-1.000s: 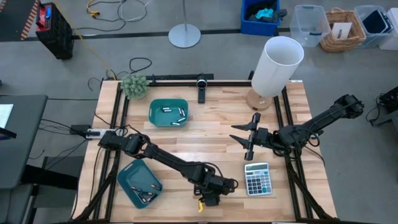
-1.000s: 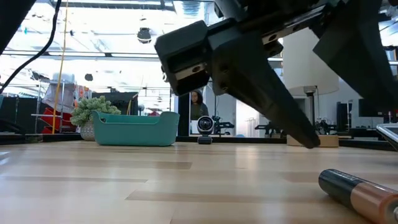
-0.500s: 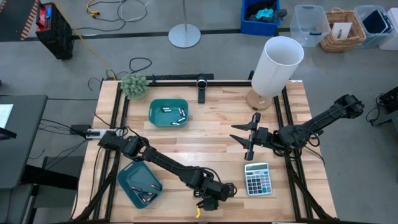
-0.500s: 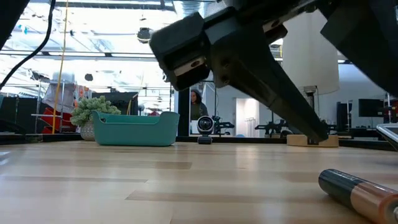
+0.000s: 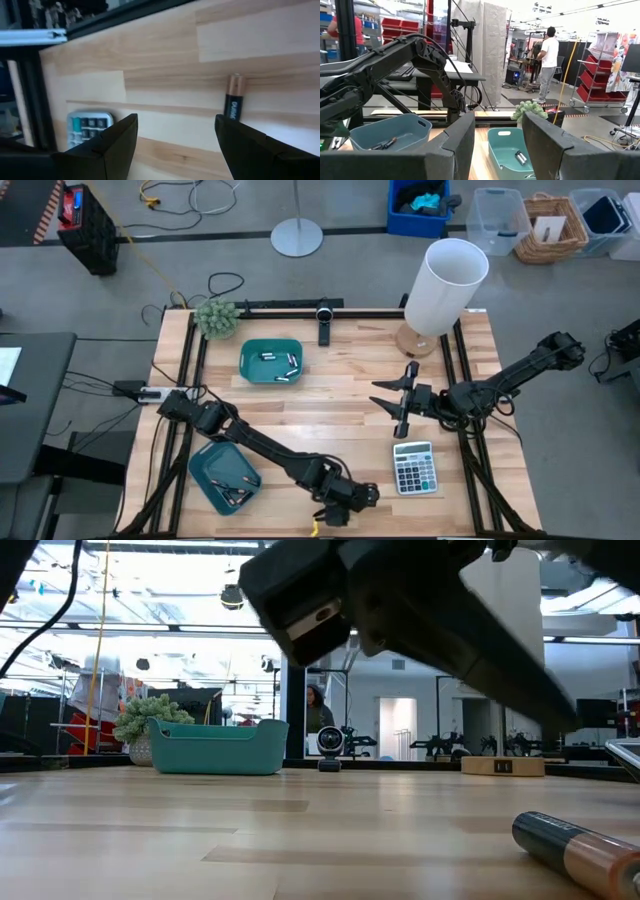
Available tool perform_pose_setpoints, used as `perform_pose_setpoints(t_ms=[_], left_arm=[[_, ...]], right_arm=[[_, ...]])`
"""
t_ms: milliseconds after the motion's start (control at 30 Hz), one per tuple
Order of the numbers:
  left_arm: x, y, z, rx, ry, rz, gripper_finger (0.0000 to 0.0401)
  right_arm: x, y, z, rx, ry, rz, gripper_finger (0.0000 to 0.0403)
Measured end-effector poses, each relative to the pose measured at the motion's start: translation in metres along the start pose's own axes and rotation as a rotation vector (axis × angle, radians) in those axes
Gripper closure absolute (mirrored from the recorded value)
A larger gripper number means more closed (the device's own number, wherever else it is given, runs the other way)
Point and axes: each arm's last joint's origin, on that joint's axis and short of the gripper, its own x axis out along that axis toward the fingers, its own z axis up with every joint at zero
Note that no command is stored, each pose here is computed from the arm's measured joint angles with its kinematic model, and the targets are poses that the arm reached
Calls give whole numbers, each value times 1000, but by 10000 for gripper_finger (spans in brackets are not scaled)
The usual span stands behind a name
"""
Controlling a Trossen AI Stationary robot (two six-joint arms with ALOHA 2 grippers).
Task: Sort batteries
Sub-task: Put the black battery into the blue bin
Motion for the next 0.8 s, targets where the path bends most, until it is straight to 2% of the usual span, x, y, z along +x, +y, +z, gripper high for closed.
perform_pose_setpoints(t_ms=[367, 800], left_arm=[[0, 4, 1, 29, 4, 45, 141], [-3, 10, 4, 58, 1, 90, 172]], right_arm=[[0, 0, 0, -1, 1, 0, 223], [0, 0, 0, 5, 2, 0, 223]])
